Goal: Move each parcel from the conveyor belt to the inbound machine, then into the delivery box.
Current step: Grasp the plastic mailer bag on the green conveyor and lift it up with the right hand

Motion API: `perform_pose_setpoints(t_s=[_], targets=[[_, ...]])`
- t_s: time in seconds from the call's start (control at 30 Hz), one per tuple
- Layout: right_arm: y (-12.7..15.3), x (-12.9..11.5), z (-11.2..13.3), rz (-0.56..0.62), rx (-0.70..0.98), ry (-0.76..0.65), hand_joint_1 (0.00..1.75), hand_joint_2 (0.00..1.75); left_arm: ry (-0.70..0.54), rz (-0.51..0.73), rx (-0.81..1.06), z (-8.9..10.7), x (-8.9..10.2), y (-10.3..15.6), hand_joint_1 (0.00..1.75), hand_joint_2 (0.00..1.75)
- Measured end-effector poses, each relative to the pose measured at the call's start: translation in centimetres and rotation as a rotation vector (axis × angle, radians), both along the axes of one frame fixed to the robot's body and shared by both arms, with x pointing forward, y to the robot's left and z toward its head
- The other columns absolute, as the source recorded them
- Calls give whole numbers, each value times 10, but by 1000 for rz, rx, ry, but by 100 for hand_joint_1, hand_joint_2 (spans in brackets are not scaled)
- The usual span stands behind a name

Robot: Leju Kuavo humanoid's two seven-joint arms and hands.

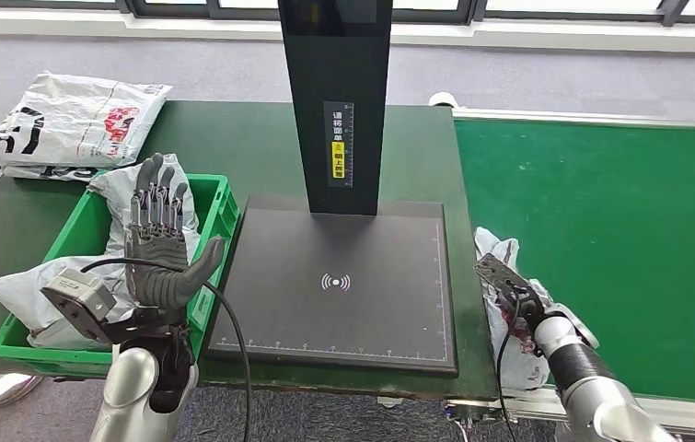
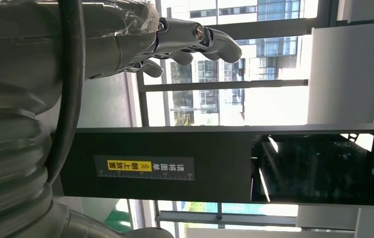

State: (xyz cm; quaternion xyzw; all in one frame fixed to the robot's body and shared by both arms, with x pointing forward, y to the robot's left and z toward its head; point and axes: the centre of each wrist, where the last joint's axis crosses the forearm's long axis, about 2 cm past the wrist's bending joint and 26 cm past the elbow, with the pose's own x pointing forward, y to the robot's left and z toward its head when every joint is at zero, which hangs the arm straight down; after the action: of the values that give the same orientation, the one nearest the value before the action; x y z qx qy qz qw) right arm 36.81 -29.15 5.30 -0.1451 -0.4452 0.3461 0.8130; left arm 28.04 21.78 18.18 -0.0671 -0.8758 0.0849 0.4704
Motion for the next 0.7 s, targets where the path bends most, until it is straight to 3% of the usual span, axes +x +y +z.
perform_pose_setpoints(t_s=[0.23,0.7], targets=[[-27,8,16,-145,282,-163,175,175,-1,35,-11,-1,-9,5,0,175],[-55,20,64,-208,433,-441,175,175,-12,101,-16,0,-17,13,0,175]])
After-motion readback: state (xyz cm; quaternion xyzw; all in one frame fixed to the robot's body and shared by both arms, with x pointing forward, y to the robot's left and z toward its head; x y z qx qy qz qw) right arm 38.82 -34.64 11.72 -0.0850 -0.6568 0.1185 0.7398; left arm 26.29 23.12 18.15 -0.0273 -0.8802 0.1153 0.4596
